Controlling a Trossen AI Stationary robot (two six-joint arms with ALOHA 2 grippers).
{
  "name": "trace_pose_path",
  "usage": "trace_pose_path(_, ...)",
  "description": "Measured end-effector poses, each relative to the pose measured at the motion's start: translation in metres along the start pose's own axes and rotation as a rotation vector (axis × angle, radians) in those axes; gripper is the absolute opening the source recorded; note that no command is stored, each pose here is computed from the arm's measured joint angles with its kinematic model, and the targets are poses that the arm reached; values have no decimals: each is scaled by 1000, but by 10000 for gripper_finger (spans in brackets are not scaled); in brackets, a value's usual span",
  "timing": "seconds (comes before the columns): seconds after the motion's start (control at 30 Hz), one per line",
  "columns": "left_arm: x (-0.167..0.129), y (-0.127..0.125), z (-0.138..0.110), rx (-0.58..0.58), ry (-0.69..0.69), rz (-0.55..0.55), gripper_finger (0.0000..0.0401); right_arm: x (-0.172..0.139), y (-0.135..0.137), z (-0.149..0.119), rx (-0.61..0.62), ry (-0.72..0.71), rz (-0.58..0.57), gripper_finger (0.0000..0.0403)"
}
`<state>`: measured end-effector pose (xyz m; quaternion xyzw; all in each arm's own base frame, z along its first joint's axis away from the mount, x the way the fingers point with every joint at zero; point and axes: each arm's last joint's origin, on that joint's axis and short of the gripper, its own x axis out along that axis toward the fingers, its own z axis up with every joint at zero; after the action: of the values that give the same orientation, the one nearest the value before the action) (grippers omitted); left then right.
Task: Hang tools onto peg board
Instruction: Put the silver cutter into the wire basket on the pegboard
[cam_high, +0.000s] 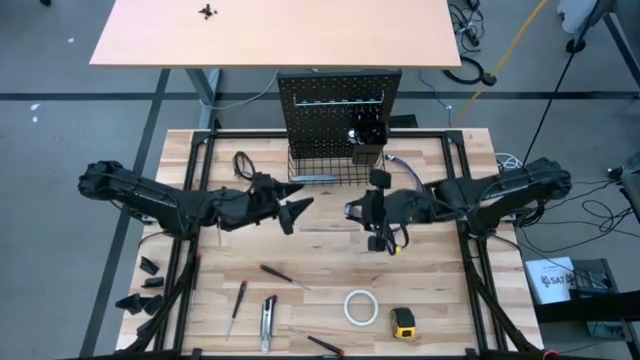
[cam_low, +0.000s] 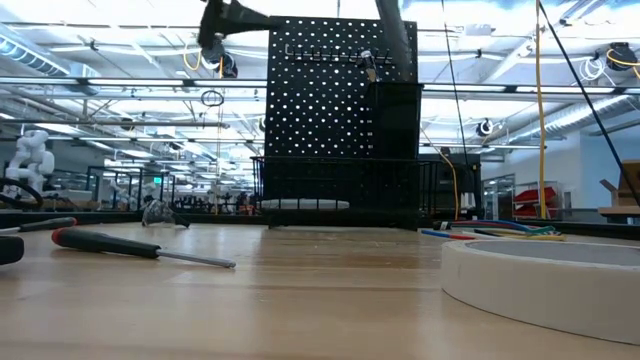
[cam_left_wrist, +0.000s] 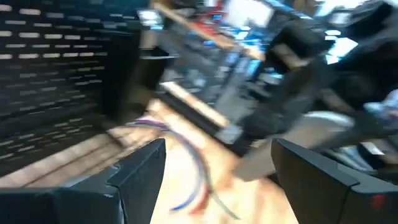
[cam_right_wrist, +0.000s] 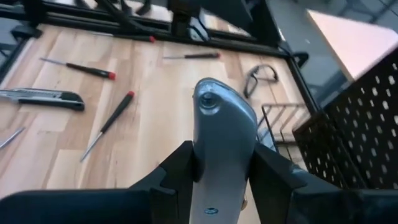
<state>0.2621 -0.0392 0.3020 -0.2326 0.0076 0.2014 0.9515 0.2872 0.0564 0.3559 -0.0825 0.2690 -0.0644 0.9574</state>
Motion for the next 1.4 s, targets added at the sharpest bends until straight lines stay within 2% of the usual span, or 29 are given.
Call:
trace_pose_path(0.1,-6,2,-1,10,17,38,292,6,-11,5,-41,-47,37,113)
trace_pose_path(0.23,-12,4,-7,49,91,67,292,24,-26,12,-49,-122,22,113)
trace_pose_path(0.33,-20,11,-11,111,166,108,292,46,-36,13,-48,-149,-21,113)
trace_pose_path(0.53,-46,26,0,128,240,156,292,95,-63,3,4,-140,-155,113)
trace_pose_path(0.7,-67,36,12,142,252,163,292,126,-81,5,31,-12,-218,113)
trace_pose_path(0.9,-77,43,17,156,257,176,292,167,-88,20,-44,152,-219,113)
trace_pose_path(0.97,-78,43,18,158,259,178,292,179,-88,23,-63,201,-251,113)
trace_pose_path(1.17,-78,43,17,156,264,169,292,204,-93,22,-160,360,-302,113)
trace_pose_path(1.4,-78,42,17,148,266,167,292,217,-102,6,-152,476,-317,113)
